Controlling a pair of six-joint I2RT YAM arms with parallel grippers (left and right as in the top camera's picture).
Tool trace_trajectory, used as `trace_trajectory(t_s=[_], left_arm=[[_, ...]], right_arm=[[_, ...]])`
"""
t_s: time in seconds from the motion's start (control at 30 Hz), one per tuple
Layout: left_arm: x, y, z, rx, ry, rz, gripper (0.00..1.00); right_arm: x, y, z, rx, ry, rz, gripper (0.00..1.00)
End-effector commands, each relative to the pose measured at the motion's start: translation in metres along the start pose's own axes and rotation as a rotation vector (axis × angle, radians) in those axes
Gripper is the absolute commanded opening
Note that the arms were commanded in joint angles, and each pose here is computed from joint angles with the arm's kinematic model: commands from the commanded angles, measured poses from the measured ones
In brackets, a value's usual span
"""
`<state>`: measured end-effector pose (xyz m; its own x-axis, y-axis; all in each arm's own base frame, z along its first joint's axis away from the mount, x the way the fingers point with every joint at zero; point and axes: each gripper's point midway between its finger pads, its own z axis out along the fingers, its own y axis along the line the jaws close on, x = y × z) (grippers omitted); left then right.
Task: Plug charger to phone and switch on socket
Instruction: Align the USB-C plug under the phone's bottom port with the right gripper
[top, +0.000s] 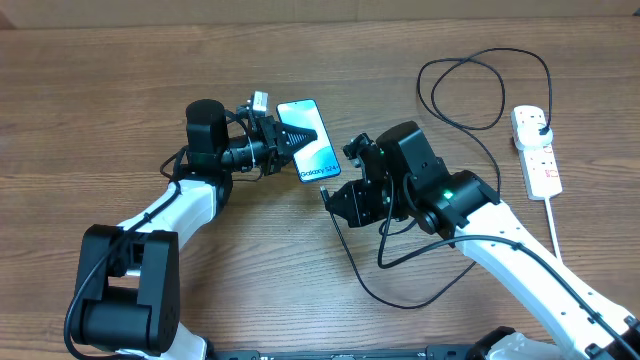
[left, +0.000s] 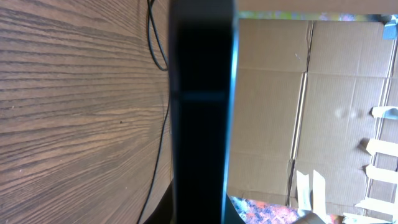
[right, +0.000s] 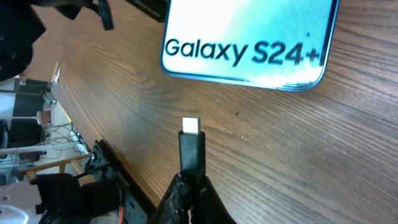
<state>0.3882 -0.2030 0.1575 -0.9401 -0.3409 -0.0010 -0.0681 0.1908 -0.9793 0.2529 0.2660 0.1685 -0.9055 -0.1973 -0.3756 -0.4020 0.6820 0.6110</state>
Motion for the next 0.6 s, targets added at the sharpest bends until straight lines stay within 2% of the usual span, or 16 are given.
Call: trace_trajectory(t_s=[0.0,0.57], left_arm=[[0.0017,-0.0087,0.0014,0.019,0.016,0.045,0.04],[0.0018,-0.0089,0.0014,0.019,0.016,0.044,0.04]], right_arm=[[0.0002,-0.0086,0.0077,0.021,0.012,0.013,0.04],[-0.0090,-0.0165,0.0100,0.062,-0.026,0.009,0.04]])
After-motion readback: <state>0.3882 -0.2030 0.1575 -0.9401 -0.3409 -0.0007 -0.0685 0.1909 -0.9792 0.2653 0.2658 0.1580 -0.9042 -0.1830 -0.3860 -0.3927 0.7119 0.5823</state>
